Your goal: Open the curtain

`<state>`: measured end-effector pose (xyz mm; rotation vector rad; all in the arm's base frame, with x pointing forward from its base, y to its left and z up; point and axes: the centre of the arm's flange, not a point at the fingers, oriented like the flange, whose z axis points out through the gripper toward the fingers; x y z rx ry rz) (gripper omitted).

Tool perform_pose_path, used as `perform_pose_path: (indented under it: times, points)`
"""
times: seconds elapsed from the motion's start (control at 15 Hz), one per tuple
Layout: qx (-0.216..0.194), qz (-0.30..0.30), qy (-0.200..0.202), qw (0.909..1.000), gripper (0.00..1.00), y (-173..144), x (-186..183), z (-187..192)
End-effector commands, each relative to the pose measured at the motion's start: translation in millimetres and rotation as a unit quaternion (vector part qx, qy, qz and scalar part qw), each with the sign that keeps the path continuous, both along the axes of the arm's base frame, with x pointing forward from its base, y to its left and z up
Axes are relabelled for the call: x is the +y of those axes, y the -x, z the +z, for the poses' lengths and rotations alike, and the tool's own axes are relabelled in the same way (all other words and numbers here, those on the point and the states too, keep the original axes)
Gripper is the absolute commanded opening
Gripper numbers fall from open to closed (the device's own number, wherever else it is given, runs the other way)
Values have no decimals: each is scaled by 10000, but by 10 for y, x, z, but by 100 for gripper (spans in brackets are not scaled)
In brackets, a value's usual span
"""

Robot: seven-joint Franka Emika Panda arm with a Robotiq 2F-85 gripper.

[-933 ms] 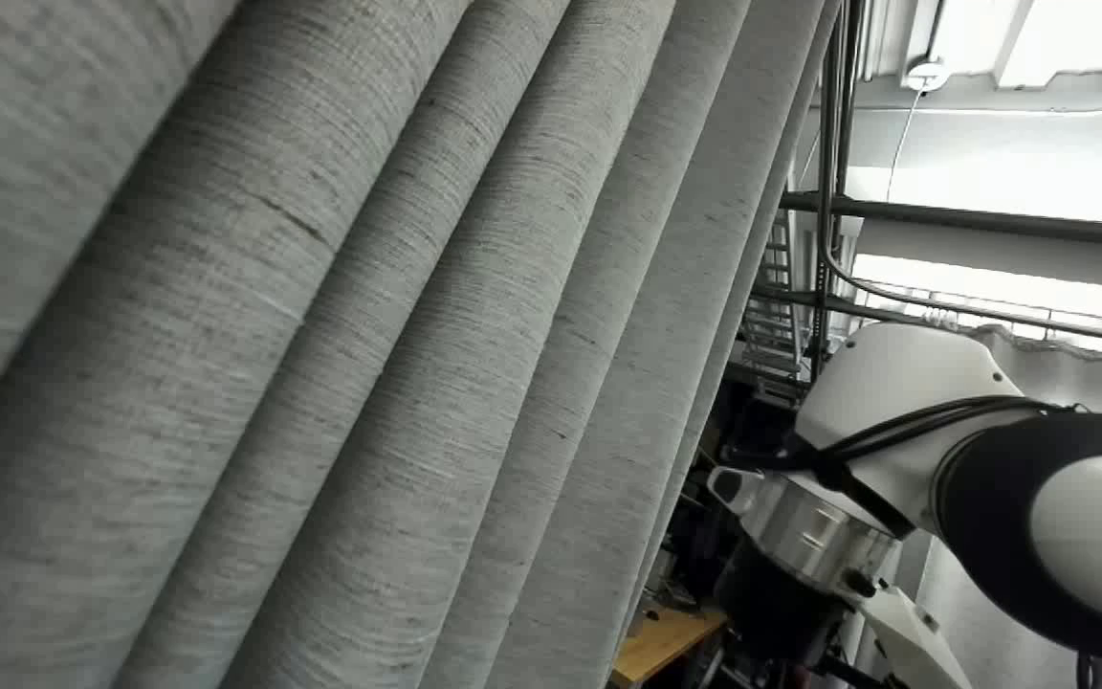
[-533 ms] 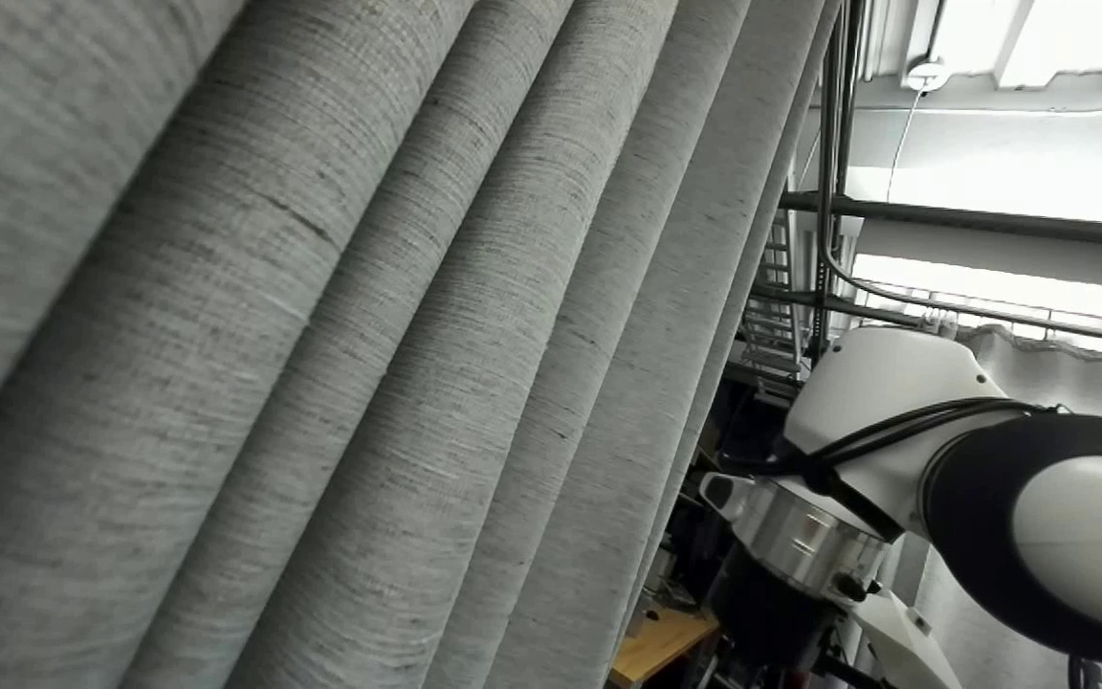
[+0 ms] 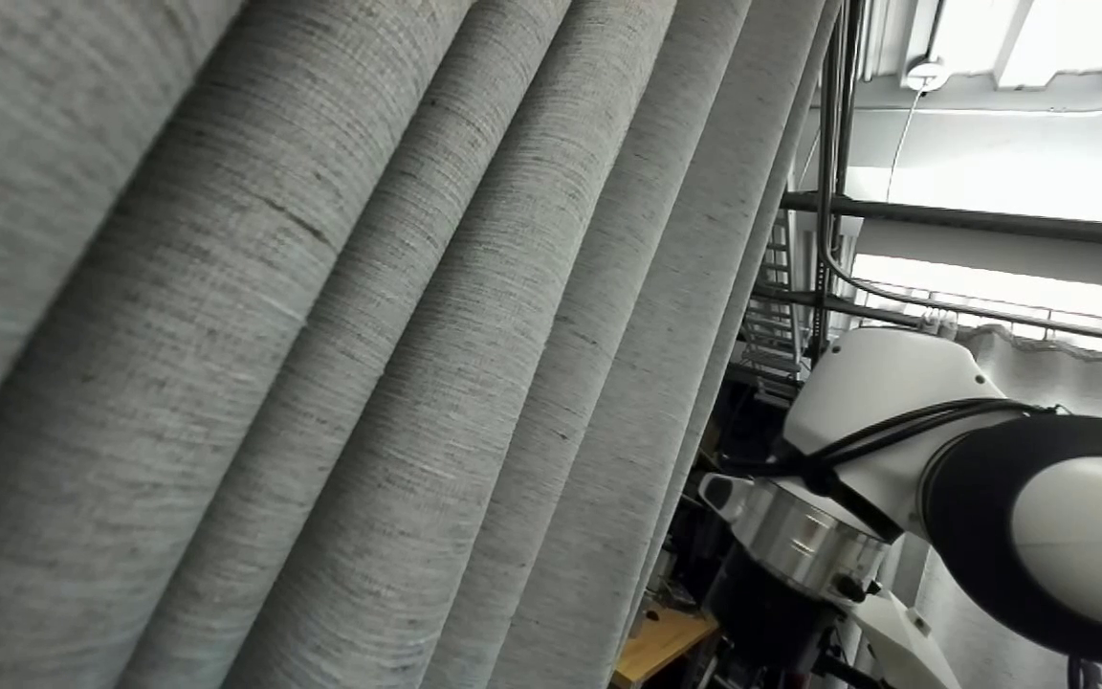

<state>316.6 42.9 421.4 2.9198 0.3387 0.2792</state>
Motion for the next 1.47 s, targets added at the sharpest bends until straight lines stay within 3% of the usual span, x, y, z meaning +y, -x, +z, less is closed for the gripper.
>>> perform_pose_path:
  times: [0.0,0.73,1.07,1.4]
  points:
    - [0,0,0,10000,100,0,0,0]
    - [-91,-92,-22,9999,100,-20,-77,30]
    - [-284,-569,-191,9978,100,-47,-464,238]
    - [-583,-1284,-231,9897,100,7,-1035,429]
